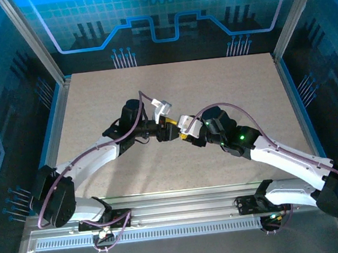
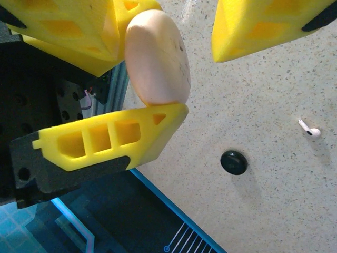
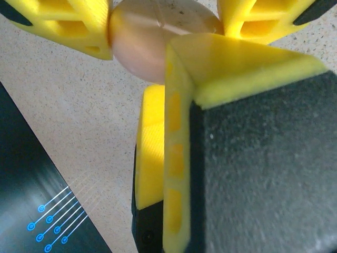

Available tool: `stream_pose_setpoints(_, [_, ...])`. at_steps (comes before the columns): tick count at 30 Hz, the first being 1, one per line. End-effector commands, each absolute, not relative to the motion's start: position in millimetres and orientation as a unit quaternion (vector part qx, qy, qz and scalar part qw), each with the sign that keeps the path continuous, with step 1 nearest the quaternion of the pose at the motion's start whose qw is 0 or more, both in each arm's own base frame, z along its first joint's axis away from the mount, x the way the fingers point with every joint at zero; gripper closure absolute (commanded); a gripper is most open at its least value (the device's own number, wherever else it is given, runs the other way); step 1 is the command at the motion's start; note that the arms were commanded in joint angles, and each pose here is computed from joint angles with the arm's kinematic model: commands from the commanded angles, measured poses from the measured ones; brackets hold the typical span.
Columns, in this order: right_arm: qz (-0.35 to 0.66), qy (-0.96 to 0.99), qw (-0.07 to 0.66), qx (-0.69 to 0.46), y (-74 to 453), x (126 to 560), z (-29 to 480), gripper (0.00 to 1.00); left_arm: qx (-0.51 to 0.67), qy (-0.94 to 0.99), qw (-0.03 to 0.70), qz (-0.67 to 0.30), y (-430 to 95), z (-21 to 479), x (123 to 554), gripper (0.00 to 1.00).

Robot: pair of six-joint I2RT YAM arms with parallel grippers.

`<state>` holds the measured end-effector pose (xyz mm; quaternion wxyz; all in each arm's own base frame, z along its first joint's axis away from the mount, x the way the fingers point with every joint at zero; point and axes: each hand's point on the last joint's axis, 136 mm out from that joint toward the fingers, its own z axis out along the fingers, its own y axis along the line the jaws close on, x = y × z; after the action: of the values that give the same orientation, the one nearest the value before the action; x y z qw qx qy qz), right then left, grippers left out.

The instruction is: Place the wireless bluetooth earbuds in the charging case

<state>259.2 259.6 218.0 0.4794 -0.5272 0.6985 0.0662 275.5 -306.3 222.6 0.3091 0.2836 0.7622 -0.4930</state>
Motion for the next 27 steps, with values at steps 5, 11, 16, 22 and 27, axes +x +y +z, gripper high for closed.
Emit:
stream_pose_setpoints(5, [0.081, 0.674, 0.507, -0.532, 274, 258, 243, 0.57, 0.292, 0.761, 0.311, -0.488, -315, 227, 279, 0.57])
stream_pose_setpoints(11, [0.081, 0.672, 0.508, -0.532, 276, 257, 243, 0.57, 0.297, 0.758, 0.306, -0.493, -317, 228, 277, 0.73])
stream_pose_setpoints(16, [0.078, 0.674, 0.511, -0.528, 275, 259, 243, 0.56, 0.303, 0.754, 0.306, -0.497, -317, 230, 275, 0.81])
stream_pose_setpoints(22, [0.075, 0.682, 0.517, -0.511, 271, 262, 246, 0.37, 0.308, 0.754, 0.323, -0.483, -313, 231, 276, 0.88])
stream_pose_setpoints(27, [0.116, 0.699, 0.508, -0.49, 259, 258, 246, 0.33, 0.298, 0.754, 0.355, -0.465, -300, 231, 289, 0.89])
